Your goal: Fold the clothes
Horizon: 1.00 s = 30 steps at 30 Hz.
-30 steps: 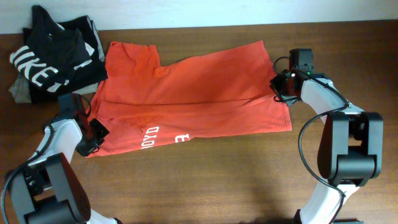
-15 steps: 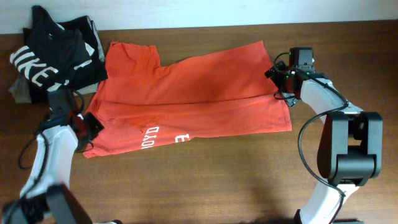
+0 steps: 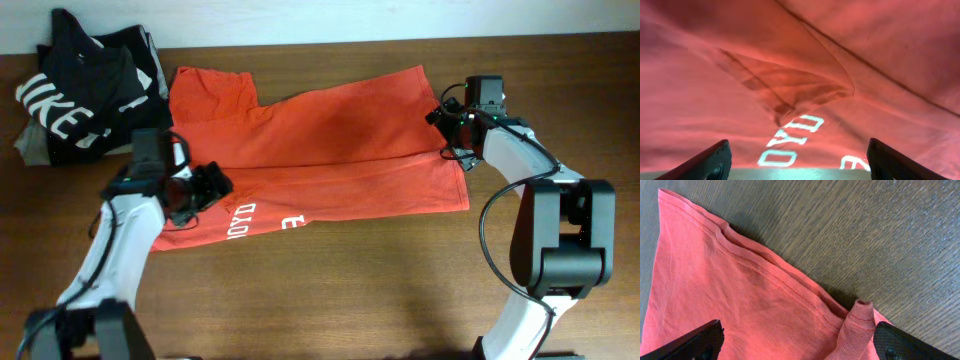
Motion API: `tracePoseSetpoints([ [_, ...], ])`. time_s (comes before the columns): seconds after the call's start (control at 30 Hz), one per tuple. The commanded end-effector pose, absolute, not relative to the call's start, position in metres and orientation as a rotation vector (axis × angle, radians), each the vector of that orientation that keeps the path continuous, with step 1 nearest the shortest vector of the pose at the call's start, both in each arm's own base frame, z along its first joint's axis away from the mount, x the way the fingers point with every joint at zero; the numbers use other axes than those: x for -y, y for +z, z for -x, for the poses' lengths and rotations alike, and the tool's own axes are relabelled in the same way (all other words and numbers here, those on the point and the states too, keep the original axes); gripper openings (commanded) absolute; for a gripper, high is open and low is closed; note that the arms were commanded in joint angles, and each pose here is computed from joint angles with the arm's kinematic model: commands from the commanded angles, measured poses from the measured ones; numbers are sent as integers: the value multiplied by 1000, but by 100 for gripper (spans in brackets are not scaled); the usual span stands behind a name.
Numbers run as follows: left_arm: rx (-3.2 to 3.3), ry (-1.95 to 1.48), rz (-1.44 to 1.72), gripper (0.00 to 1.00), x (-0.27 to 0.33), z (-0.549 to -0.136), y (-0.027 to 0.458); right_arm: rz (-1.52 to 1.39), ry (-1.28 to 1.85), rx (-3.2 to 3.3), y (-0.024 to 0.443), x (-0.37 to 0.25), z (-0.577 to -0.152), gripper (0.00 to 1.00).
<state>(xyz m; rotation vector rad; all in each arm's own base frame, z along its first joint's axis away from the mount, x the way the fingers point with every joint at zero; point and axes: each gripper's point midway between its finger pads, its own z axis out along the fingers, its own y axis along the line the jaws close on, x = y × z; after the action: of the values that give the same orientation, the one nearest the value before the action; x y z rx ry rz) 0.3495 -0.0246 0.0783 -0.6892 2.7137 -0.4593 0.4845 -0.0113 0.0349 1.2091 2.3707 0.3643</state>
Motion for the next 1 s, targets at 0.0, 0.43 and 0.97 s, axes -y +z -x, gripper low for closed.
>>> tracePoseSetpoints([
  [0.0,-2736,-497,812,86,31,-358,52,-1210,357,-2387,28,8,-483,99],
  [0.43,-2762,-506,897,81,43,-362,27,-1205,363,-2378,29,8,-485,99],
  [0.97,-2784,-287,964,72,33,-348,18,-1205,363,-2377,29,8,-485,99],
])
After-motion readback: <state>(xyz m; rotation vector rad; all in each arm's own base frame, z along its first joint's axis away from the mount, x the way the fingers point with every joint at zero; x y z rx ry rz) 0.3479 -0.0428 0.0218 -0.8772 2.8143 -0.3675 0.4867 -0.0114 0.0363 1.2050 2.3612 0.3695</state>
